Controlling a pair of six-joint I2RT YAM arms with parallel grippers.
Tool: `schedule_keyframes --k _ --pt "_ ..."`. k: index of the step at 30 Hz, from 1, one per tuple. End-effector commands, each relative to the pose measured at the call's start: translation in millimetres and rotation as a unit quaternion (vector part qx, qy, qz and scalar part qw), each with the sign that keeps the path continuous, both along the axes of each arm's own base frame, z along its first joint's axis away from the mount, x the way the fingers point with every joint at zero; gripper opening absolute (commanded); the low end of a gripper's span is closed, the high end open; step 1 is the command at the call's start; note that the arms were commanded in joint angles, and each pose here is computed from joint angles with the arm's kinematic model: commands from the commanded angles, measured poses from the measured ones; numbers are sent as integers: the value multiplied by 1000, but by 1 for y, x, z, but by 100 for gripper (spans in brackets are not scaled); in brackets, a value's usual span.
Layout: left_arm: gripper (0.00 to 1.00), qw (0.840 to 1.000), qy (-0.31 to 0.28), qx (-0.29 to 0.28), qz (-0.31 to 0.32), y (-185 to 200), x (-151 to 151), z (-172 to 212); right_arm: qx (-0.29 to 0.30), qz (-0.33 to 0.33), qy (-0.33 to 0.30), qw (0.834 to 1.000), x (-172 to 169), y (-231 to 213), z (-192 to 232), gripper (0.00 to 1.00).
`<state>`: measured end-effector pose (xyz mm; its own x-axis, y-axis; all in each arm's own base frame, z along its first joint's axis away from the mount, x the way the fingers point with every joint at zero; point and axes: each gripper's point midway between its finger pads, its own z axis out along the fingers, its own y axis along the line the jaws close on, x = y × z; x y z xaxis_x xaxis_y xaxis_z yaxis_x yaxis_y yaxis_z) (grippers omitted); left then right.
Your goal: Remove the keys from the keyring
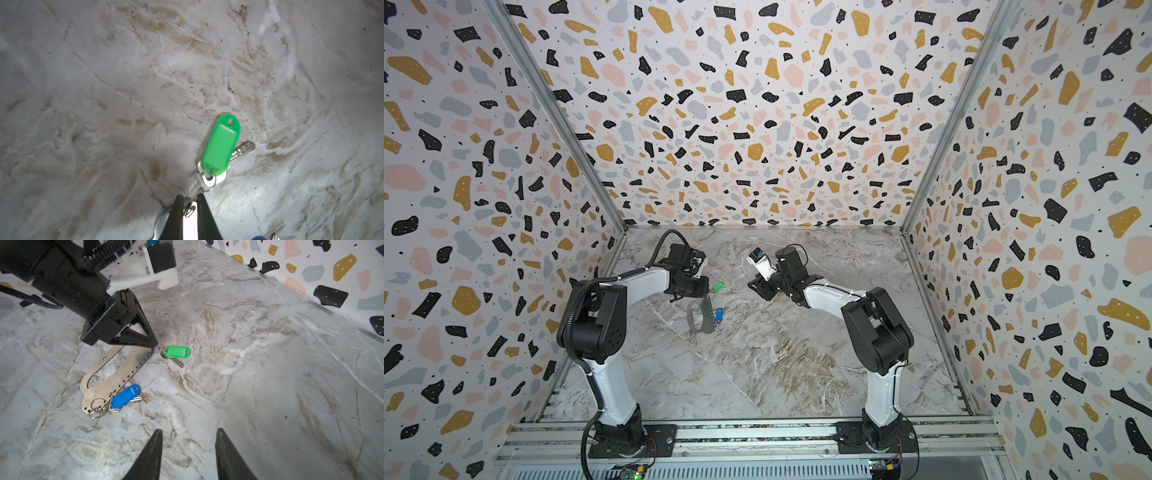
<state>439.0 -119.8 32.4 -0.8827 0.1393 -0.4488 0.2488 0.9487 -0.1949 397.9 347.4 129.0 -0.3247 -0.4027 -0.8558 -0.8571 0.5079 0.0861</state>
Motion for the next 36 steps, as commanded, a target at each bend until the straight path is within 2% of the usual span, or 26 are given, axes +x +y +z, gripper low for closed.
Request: schedule_keyframes --k 1,5,11,14,17,28,36 --pt "13 1000 -3 -7 -10 0 -3 4 4 3 -10 1000 2 5 13 43" --pt "8 1000 -1 -12 -15 -2 -4 4 1 5 -10 1000 1 5 11 42" --pt "7 1000 0 -16 -19 -4 -6 6 -1 5 -12 1000 1 4 11 40" --pt "18 1000 1 -16 -18 -3 -8 4 -1 6 -12 1000 1 4 11 39" --pt "25 1000 0 -14 -14 -2 -9 3 -2 6 -12 1000 0 4 11 39" --pt "19 1000 -6 -17 -9 -2 -7 4 -2 9 -9 1000 -3 5 9 39" --pt "23 999 -25 -28 -6 -5 0 14 -4 11 -7 1000 -5 7 6 39"
